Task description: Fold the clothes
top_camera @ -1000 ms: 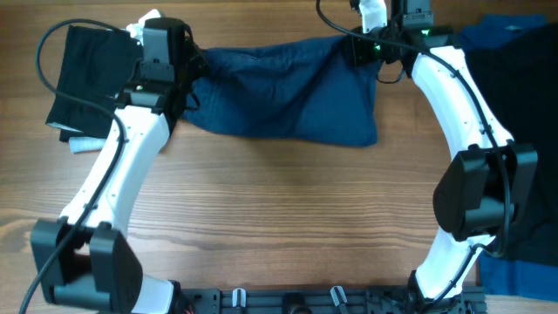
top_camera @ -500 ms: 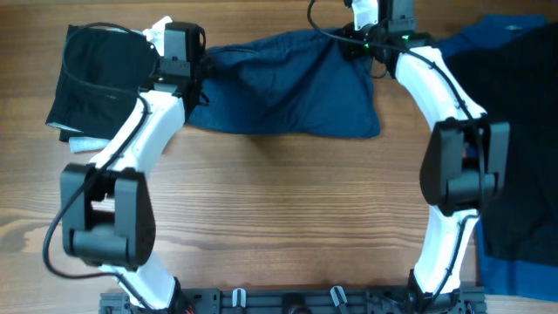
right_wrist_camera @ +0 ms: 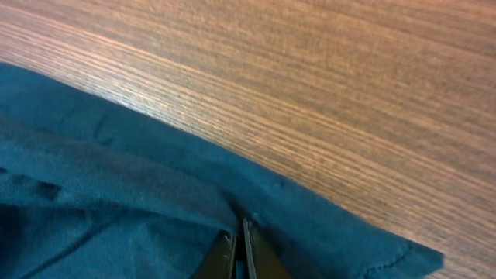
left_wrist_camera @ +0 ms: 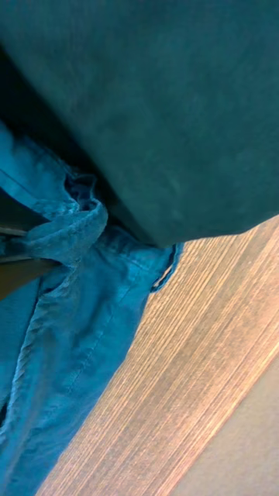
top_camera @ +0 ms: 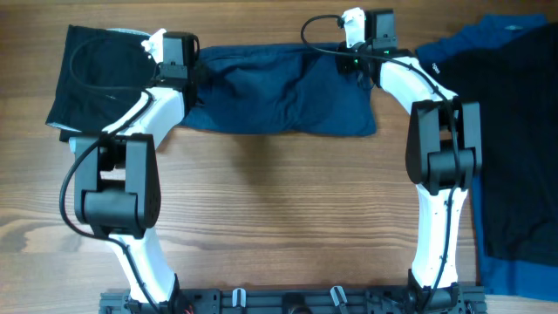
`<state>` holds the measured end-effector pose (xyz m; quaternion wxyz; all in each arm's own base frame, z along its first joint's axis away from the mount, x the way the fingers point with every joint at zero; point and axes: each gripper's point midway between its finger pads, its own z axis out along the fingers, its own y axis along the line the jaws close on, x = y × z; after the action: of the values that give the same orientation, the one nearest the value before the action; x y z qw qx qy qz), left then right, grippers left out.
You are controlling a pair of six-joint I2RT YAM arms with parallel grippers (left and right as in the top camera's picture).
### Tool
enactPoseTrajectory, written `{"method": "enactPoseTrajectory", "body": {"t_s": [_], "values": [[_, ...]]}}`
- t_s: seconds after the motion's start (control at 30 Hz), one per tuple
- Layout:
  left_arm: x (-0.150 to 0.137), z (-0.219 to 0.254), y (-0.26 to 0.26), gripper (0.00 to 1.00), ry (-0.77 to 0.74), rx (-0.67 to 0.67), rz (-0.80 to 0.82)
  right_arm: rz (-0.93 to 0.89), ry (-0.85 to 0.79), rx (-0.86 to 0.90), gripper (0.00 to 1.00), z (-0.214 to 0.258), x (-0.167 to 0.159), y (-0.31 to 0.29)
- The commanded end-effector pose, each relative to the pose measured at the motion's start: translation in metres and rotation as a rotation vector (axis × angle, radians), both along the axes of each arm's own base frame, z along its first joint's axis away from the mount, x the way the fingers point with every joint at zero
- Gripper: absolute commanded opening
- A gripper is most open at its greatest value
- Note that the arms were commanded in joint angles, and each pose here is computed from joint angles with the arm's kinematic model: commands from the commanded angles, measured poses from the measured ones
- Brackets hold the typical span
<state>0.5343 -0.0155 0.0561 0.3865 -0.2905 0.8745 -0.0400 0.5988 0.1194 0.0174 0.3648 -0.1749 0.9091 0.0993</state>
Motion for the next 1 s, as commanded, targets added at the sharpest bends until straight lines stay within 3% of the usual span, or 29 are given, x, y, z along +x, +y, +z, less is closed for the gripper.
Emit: {"method": "enactPoseTrajectory", "body": {"t_s": [0.0,0.07,0.1,0.13,0.23,0.37,0.47,0.53,0.57,0.63,0.77,0.97], "values": [[0.009,-0.002,-0.001,0.13,-0.016,-0.036,-0.013,-0.03,-0.023,-0.034,0.04,-0.003,0.009,-0.009],[0.014,0.003,-0.006,0.42,-0.04,-0.044,-0.05,-0.03,-0.045,-0.03,0.05,0.001,0.013,-0.009],[0.017,0.007,-0.012,0.52,-0.056,-0.048,-0.093,-0.031,-0.06,-0.028,0.08,0.005,0.016,-0.008],[0.021,0.013,-0.018,0.65,-0.072,-0.053,-0.132,-0.032,-0.079,-0.026,0.18,0.01,0.018,-0.008],[0.032,0.053,-0.029,0.76,-0.139,-0.083,-0.189,-0.046,-0.154,-0.012,0.47,0.043,0.029,-0.008],[0.035,0.114,-0.035,0.82,-0.223,-0.095,-0.212,-0.074,-0.211,0.029,0.52,0.094,0.03,-0.008],[0.022,0.139,-0.043,0.73,-0.229,-0.074,-0.246,-0.106,-0.16,0.078,0.5,0.121,0.014,-0.008],[0.01,0.137,-0.051,0.51,-0.177,-0.073,-0.269,-0.063,-0.074,0.103,0.4,0.124,-0.009,0.0],[0.004,0.131,-0.056,0.34,-0.143,-0.065,-0.286,-0.045,-0.027,0.115,0.24,0.123,-0.02,0.004],[-0.018,0.1,-0.07,0.05,-0.002,-0.063,-0.316,0.014,0.143,0.159,0.09,0.106,-0.056,0.015],[-0.032,0.059,-0.078,0.04,0.132,-0.061,-0.332,0.024,0.302,0.17,0.06,0.076,-0.086,0.017],[-0.033,0.004,-0.082,0.04,0.235,-0.065,-0.338,0.087,0.381,0.174,0.06,0.035,-0.107,0.022]]}}
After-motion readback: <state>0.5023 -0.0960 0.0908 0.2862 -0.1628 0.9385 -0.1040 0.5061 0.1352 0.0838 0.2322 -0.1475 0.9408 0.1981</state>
